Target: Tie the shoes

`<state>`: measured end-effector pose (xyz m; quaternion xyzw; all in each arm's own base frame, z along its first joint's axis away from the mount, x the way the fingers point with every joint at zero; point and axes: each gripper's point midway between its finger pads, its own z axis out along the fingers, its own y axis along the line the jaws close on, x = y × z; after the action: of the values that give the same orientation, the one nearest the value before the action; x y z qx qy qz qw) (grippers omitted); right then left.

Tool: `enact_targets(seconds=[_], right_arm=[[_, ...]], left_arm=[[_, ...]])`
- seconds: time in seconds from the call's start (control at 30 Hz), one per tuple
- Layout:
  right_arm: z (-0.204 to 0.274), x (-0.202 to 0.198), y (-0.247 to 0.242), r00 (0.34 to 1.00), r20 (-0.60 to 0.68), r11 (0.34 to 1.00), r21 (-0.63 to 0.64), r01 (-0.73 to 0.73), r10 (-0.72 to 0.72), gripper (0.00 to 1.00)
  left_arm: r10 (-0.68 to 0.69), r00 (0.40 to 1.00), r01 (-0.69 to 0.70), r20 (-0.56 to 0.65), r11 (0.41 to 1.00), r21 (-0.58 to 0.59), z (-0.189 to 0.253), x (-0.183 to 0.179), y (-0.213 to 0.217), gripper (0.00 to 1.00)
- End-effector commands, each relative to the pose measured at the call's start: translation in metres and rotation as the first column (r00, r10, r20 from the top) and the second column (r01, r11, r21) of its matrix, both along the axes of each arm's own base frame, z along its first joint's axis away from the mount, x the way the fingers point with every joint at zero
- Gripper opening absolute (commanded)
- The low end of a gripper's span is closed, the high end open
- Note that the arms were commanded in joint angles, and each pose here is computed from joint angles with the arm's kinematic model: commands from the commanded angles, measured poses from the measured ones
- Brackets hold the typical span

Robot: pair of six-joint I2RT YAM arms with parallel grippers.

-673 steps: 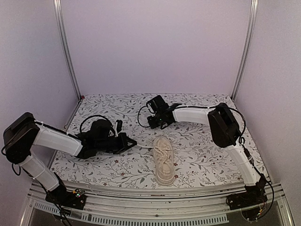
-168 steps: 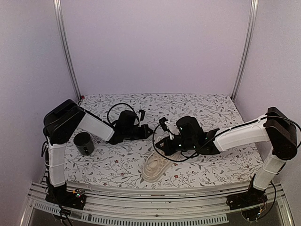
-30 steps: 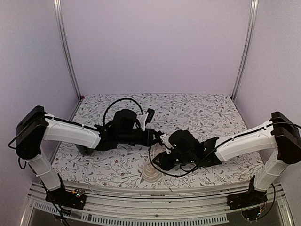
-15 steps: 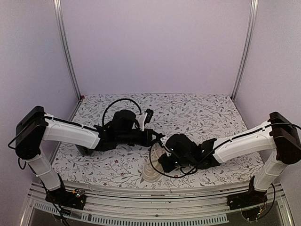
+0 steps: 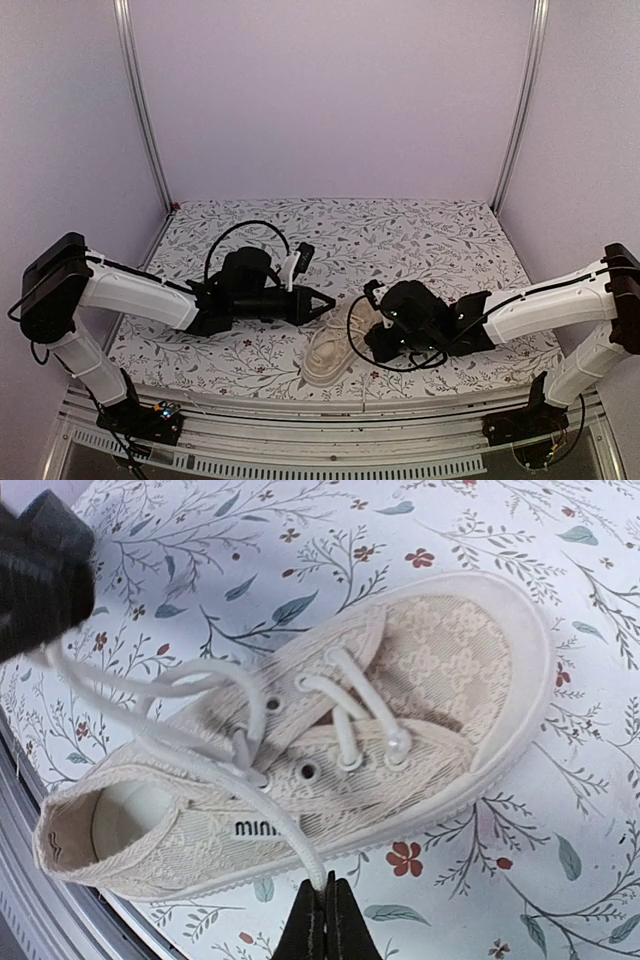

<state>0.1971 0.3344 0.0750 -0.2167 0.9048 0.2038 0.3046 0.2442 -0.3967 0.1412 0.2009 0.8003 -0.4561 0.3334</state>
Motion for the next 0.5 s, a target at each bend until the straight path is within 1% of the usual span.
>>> enact_targets(seconds=[0.0,0.17,0.3,0.47], right_arm=[[0.017,0.015,-0.006,0.999,-0.011,0.996,0.075,0.042,-0.041,0.02],[0.03,0.029,0.005,1.0,-0.013,0.989,0.145,0.022,-0.021,0.02],[0.033,0.032,0.022,0.999,-0.01,0.987,0.161,-0.03,0.032,0.02],[0.027,0.029,0.035,0.996,-0.036,0.982,0.174,-0.076,0.083,0.02]], left_arm=[[-0.04,0.998,0.042,0.038,0.997,-0.057,0.01,-0.009,0.007,0.0],[-0.05,0.998,0.051,0.036,0.997,-0.051,0.003,-0.018,0.017,0.0],[-0.063,0.997,0.065,0.033,0.997,-0.039,-0.002,-0.023,0.021,0.0],[-0.031,0.999,0.031,0.006,0.998,0.047,-0.021,-0.023,0.034,0.0]])
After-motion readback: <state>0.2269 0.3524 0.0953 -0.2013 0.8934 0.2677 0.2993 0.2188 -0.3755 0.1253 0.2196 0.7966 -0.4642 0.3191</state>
